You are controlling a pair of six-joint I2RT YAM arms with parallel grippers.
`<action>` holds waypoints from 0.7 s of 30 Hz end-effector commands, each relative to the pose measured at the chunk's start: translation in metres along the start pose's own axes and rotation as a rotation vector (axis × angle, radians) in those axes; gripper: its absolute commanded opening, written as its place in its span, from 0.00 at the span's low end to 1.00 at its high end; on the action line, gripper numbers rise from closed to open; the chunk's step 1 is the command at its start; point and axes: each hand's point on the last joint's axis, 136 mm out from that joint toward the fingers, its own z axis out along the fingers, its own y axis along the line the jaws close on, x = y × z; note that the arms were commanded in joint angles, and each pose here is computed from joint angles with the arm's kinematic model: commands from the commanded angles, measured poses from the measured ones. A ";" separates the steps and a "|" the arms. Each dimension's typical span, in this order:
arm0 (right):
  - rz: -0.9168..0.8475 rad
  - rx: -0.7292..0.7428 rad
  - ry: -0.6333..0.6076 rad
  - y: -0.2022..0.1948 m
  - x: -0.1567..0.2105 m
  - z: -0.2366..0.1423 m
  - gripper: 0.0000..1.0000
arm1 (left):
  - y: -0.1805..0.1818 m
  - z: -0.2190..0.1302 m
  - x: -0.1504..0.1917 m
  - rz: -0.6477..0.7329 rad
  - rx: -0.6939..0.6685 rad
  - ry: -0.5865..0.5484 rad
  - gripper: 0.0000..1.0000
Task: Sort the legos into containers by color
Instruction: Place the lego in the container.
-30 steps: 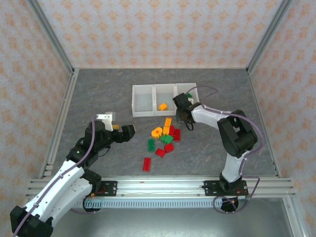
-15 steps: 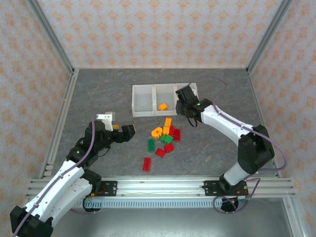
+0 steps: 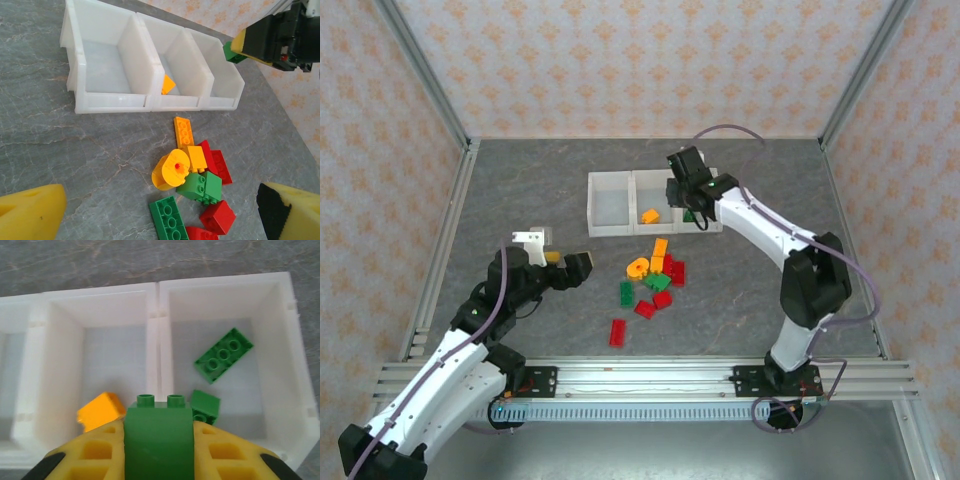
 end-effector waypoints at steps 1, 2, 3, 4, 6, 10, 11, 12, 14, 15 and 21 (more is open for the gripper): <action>-0.007 0.045 0.006 -0.027 -0.015 0.009 0.13 | -0.006 -0.004 -0.009 0.026 0.010 -0.027 0.99; -0.002 0.046 0.015 -0.033 -0.017 0.013 0.13 | -0.006 -0.004 -0.009 0.026 0.009 -0.027 0.99; -0.001 0.044 0.020 -0.038 -0.018 0.018 0.14 | -0.006 -0.004 -0.009 0.026 0.011 -0.027 0.99; 0.000 0.043 0.022 -0.042 -0.019 0.023 0.14 | -0.006 -0.005 -0.010 0.027 0.011 -0.029 0.99; -0.004 0.032 0.038 -0.045 -0.020 0.033 0.14 | -0.006 -0.005 -0.010 0.025 0.010 -0.032 0.99; -0.022 0.014 0.076 -0.046 -0.019 0.054 0.15 | -0.004 -0.005 -0.011 0.023 0.001 -0.037 0.99; -0.024 0.010 0.082 -0.046 -0.019 0.057 0.15 | -0.005 -0.005 -0.011 0.023 0.002 -0.036 0.99; -0.029 0.003 0.086 -0.044 -0.019 0.061 0.15 | -0.005 -0.005 -0.010 0.024 0.001 -0.035 0.99; -0.035 -0.014 0.092 -0.040 -0.020 0.068 0.16 | -0.004 -0.005 -0.010 0.024 0.000 -0.034 0.99; -0.035 -0.017 0.095 -0.039 -0.020 0.072 0.16 | -0.004 -0.005 -0.010 0.024 -0.002 -0.034 0.99; -0.042 -0.013 0.114 -0.039 -0.016 0.084 0.39 | -0.004 -0.004 -0.010 0.024 -0.006 -0.032 0.99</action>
